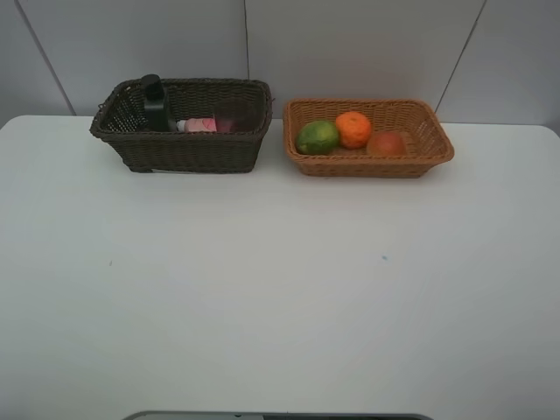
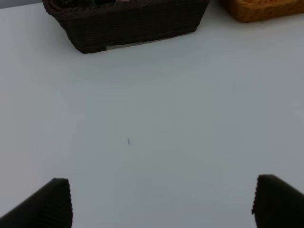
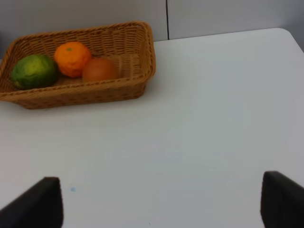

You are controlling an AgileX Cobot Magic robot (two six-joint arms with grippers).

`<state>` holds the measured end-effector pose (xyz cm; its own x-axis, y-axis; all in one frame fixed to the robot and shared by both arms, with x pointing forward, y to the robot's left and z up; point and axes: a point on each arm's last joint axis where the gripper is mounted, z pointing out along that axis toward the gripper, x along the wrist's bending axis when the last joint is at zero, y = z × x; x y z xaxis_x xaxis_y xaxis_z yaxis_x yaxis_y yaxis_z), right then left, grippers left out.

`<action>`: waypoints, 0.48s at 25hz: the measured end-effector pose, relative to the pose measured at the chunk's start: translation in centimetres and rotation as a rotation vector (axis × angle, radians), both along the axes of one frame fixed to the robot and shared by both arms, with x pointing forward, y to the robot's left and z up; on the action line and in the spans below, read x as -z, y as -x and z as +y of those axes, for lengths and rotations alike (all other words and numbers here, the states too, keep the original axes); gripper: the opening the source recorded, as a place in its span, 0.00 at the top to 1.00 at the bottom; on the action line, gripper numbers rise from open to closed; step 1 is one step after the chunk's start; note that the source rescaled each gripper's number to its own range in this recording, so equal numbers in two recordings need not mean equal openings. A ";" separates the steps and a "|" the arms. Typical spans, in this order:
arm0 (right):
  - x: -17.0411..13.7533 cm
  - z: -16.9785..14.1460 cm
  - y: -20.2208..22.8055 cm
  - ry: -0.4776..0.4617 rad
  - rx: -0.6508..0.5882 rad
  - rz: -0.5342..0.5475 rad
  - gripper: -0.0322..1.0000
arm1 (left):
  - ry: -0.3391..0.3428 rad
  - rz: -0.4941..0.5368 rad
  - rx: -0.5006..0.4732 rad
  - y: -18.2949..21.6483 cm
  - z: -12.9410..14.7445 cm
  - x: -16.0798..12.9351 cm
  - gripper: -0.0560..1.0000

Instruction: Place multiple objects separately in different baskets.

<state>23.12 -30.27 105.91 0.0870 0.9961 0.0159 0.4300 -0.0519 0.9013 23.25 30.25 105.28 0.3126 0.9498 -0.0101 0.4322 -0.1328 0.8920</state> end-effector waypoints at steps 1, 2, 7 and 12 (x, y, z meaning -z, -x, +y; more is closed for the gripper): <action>0.0 0.0 0.0 0.000 0.000 0.000 0.18 | 0.000 -0.001 0.000 0.0 0.0 0.0 0.02; 0.0 0.0 0.0 0.000 0.000 0.000 0.18 | 0.000 -0.001 0.000 0.0 0.0 0.0 0.02; 0.0 0.0 0.0 0.000 0.000 0.000 0.18 | 0.000 -0.001 -0.081 0.0 -0.1 0.0 0.02; 0.0 0.0 0.0 0.000 0.000 0.000 0.18 | 0.000 -0.001 -0.241 0.0 -0.2 0.0 0.02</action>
